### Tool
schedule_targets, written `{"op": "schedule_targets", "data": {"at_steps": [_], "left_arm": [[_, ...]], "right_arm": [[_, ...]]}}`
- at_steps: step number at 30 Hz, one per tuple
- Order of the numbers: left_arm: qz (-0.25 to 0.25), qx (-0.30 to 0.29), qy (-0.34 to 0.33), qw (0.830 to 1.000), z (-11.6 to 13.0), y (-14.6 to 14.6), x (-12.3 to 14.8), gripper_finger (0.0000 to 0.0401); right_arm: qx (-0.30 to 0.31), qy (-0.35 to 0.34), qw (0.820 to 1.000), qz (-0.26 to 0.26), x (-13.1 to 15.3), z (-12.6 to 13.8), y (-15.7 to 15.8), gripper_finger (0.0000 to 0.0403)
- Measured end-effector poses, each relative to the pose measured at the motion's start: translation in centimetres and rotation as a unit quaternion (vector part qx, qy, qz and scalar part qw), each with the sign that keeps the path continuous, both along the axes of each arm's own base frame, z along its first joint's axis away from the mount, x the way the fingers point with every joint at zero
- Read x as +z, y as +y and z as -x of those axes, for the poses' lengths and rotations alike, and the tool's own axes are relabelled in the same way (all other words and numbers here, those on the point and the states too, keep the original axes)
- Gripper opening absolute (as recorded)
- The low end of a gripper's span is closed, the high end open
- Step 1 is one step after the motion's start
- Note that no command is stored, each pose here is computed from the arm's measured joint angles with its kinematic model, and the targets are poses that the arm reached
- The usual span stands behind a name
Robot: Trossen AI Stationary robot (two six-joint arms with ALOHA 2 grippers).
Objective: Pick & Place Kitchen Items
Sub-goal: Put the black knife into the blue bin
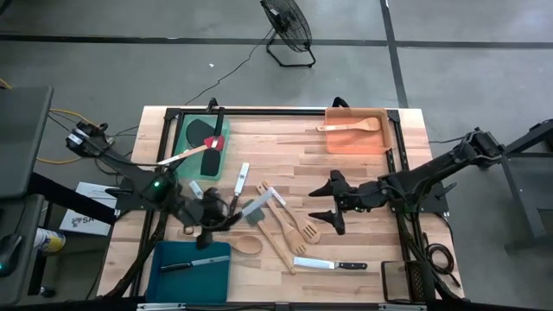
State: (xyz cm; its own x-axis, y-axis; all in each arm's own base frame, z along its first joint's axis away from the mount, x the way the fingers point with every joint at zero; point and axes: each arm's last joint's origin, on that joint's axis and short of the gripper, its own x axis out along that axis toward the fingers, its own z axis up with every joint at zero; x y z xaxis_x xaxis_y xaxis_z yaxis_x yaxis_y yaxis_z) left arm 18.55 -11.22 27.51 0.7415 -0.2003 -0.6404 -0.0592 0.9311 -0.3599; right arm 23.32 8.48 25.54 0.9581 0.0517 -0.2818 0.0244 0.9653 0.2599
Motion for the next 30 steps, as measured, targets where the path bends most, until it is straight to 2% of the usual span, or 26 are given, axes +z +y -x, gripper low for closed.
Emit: {"op": "schedule_targets", "data": {"at_steps": [9, 17, 23, 30], "left_arm": [[0.094, -0.024, 0.126, 0.987, 2.8, -2.6, -1.1, 0.0077], [0.154, -0.032, 0.183, 0.97, 5.7, -5.3, -1.2, 0.0077], [0.164, -0.054, 0.221, 0.96, 8.2, -7.5, -1.7, 0.0077], [0.161, -0.034, 0.287, 0.944, 9.7, -9.7, -3.5, 0.0077]], "right_arm": [[-0.002, 0.0, 1.0, -0.003, 0.0, 0.0, 0.0, 0.0301], [-0.004, 0.005, 1.0, -0.011, -0.1, 0.0, 0.0, 0.0301], [-0.006, 0.011, 1.0, -0.019, -0.2, 0.1, 0.0, 0.0301], [-0.001, 0.012, 1.0, -0.02, -0.2, 0.2, 0.3, 0.0301]]}}
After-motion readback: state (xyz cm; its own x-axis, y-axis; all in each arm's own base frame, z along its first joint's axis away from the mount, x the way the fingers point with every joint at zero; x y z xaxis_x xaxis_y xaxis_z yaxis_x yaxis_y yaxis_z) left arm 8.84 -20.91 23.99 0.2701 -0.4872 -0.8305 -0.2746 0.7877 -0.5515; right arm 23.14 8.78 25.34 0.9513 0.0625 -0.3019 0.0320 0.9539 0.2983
